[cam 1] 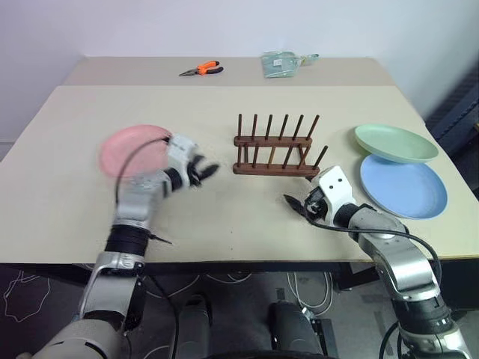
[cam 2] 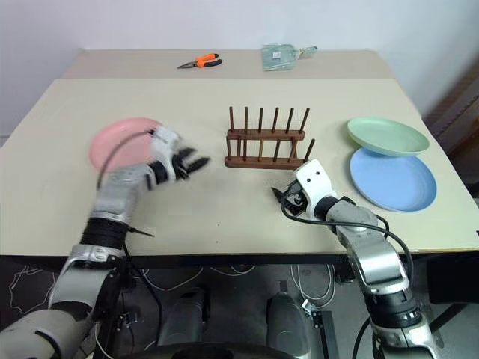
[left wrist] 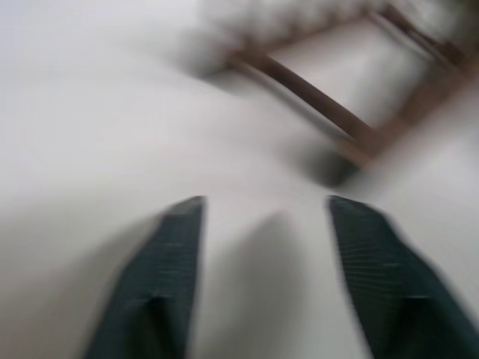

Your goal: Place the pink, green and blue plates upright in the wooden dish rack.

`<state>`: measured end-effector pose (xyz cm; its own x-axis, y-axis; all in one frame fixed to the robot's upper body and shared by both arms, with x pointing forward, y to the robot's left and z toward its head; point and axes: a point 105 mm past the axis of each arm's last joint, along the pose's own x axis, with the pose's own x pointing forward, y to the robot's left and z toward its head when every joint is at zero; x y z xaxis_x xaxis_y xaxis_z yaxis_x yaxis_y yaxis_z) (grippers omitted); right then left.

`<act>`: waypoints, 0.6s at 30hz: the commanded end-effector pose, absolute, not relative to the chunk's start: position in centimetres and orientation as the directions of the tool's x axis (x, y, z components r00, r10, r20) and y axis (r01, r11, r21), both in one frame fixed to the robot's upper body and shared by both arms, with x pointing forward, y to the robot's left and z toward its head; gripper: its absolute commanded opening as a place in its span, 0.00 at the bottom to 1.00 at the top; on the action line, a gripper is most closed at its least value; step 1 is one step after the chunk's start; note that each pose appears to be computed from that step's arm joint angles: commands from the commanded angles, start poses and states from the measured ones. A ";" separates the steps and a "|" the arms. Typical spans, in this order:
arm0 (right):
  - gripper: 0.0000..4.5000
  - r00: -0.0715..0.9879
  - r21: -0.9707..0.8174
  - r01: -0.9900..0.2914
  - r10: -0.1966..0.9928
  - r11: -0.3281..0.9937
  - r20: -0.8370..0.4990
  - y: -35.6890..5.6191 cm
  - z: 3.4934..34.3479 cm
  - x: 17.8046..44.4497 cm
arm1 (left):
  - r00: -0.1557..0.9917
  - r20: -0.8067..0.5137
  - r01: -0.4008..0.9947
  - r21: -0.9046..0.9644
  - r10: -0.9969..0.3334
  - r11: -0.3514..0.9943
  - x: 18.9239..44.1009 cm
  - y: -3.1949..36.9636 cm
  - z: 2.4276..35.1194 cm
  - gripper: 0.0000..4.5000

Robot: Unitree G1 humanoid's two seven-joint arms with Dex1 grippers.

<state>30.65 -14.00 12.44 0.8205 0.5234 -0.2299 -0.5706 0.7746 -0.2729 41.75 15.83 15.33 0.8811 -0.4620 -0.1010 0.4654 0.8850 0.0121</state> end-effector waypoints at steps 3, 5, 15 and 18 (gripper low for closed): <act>0.94 0.800 -0.323 -0.598 0.567 0.733 -0.194 -13.3 14.4 29.7 | 0.993 -0.034 0.110 0.000 -0.110 0.994 42.8 22.7 19.1 0.63; 0.98 0.759 -0.277 -0.651 0.619 0.707 -0.203 -12.8 14.8 29.5 | 0.991 -0.110 -0.081 0.025 0.083 0.996 42.2 26.9 18.1 0.63; 0.98 0.767 -0.332 -0.639 0.611 0.694 -0.199 -12.4 15.1 30.5 | 0.900 -0.341 -0.364 -0.242 0.272 0.899 39.3 31.1 13.6 0.63; 0.98 0.770 -0.340 -0.634 0.606 0.694 -0.199 -12.4 15.0 30.5 | 0.896 -0.386 -0.357 -0.326 0.221 0.875 39.3 30.2 12.8 0.63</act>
<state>30.55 -12.52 14.19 0.7634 0.6034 -0.2307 -0.6455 0.6999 -0.3057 39.19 30.59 11.90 0.8814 0.2468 -0.4028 -0.3740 0.8854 -0.2760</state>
